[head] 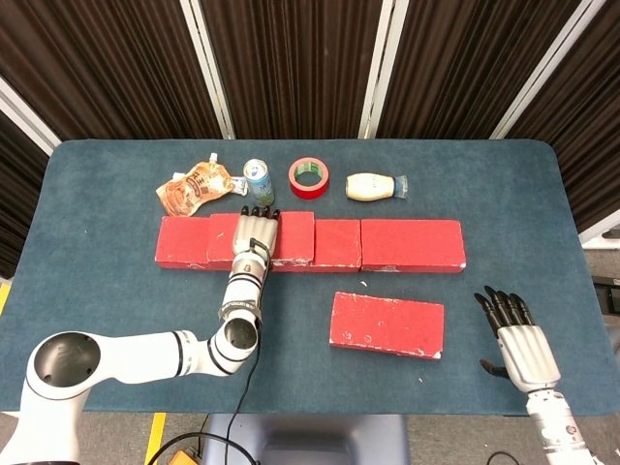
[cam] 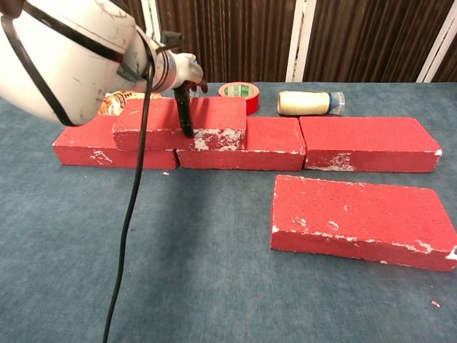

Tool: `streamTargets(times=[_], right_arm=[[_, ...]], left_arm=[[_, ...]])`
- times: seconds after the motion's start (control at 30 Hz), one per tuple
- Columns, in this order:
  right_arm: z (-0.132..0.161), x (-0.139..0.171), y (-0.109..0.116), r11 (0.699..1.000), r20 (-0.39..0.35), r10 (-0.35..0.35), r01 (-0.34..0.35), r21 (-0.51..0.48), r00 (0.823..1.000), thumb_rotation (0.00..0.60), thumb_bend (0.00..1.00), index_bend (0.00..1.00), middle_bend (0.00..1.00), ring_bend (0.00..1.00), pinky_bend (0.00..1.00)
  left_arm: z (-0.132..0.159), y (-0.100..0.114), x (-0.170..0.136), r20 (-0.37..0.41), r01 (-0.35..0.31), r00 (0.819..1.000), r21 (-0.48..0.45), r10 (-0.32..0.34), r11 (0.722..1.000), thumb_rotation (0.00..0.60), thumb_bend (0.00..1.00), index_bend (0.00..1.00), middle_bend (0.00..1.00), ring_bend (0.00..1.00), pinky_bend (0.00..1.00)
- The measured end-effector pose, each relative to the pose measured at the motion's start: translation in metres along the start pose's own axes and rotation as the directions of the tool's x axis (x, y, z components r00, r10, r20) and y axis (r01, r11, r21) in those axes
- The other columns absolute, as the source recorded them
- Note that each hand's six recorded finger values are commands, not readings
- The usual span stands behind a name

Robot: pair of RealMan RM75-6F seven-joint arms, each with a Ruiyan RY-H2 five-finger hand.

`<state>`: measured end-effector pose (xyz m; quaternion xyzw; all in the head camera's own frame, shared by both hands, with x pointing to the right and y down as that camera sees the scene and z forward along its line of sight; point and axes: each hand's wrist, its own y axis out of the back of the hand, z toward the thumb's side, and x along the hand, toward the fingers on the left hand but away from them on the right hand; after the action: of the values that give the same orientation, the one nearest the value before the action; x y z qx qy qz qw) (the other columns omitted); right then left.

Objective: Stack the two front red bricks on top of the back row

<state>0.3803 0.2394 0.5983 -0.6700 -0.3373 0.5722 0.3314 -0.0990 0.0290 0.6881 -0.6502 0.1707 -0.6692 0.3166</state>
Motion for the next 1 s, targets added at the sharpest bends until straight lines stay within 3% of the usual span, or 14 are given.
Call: streamTargets(times=[0.37, 0.5, 0.7, 0.83, 1.0], right_arm=[[0.000, 0.000, -0.002, 1.000, -0.001, 0.005, -0.005, 0.010, 1.000, 0.600, 0.00, 0.08, 0.10, 0.01, 0.00], [0.002, 0.001, -0.003, 1.000, -0.007, 0.007, -0.007, 0.011, 1.000, 0.600, 0.00, 0.08, 0.10, 0.01, 0.00], [0.004, 0.001, -0.005, 1.000, -0.006, 0.012, -0.012, 0.012, 1.000, 0.600, 0.00, 0.08, 0.10, 0.01, 0.00], [0.007, 0.001, -0.006, 1.000, -0.011, 0.015, -0.015, 0.016, 1.000, 0.600, 0.00, 0.08, 0.10, 0.01, 0.00], [0.005, -0.001, -0.009, 1.000, -0.002, 0.022, -0.022, 0.022, 1.000, 0.600, 0.00, 0.08, 0.10, 0.01, 0.00]], left_arm=[[-0.007, 0.036, -0.029, 0.057, -0.098, 0.993, -0.099, 0.104, 0.990, 0.600, 0.19, 0.00, 0.00, 0.00, 0.02], [-0.029, 0.052, -0.044, 0.060, -0.181, 0.980, -0.107, 0.188, 0.978, 0.600, 0.20, 0.00, 0.00, 0.00, 0.02], [-0.085, 0.062, -0.063, 0.043, -0.325, 0.941, -0.173, 0.337, 0.930, 0.600, 0.22, 0.00, 0.00, 0.00, 0.01], [-0.143, 0.049, -0.078, 0.025, -0.388, 0.916, -0.196, 0.400, 0.901, 0.600, 0.22, 0.00, 0.00, 0.00, 0.01], [-0.218, 0.026, -0.109, -0.025, -0.427, 0.902, -0.193, 0.431, 0.883, 0.600, 0.22, 0.00, 0.00, 0.00, 0.01]])
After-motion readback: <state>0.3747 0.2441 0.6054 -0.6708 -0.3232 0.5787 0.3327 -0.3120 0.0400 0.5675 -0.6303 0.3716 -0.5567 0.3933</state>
